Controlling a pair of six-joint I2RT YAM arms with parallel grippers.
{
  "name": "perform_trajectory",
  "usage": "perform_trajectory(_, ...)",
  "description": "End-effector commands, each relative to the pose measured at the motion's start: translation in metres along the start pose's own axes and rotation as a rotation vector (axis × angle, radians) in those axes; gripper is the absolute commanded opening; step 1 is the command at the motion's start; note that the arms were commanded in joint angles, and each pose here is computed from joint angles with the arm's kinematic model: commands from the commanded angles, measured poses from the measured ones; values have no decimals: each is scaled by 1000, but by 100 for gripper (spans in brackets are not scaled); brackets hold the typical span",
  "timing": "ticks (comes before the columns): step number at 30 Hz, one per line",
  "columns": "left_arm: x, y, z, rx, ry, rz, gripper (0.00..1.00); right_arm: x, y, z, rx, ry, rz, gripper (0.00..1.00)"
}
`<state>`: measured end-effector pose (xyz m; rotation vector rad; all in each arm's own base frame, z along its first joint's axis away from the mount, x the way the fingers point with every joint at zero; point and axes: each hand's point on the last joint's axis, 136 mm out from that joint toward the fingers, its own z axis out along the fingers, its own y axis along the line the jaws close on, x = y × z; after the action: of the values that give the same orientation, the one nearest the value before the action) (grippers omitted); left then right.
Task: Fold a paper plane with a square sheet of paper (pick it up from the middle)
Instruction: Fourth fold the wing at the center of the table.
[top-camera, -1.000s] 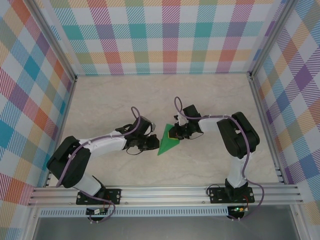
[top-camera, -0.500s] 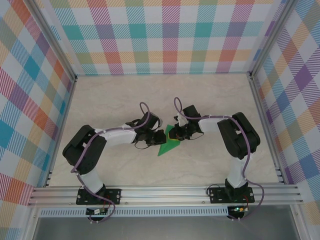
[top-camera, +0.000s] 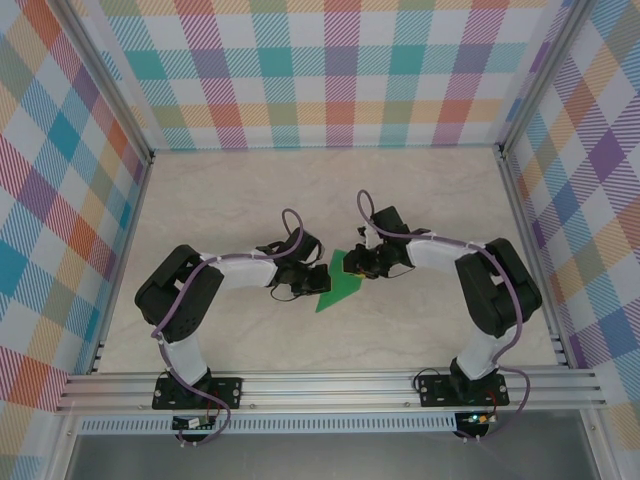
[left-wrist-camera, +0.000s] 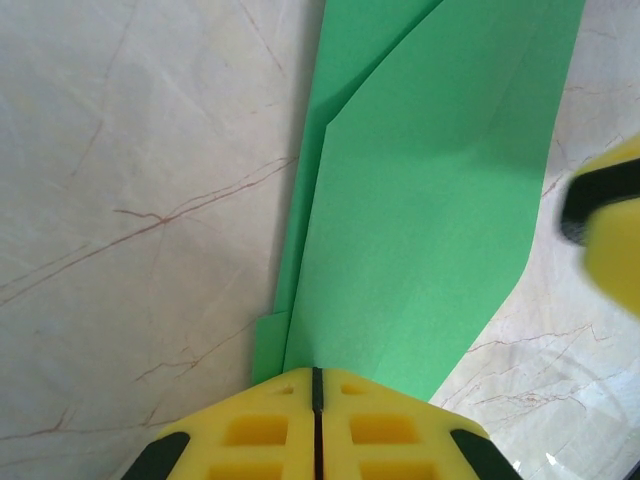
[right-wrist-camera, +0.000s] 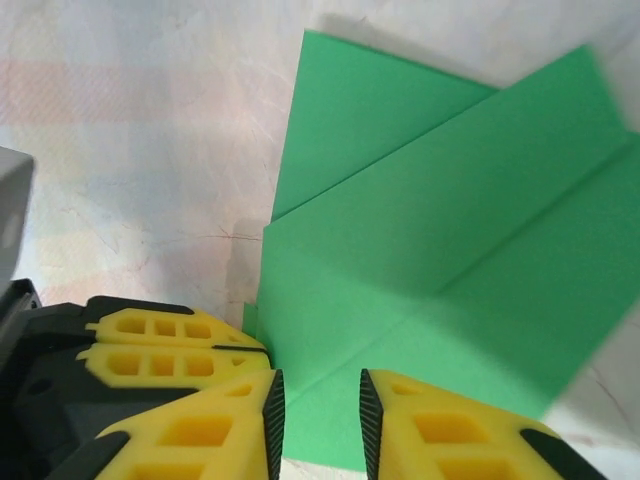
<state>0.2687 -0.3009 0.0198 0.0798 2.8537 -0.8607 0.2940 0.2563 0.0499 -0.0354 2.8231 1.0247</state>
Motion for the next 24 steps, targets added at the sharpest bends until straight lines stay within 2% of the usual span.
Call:
perform_trajectory(1,14,15,4,-50,24,5,8,10,-26,-10,111,-26,107,30)
perform_trajectory(8,16,15,3,-49,29,8,8,18,-30,-8,94,-28,175,34)
perform_trajectory(24,15,12,6,-43,30,9,7,25,-38,4,97,20,204,36)
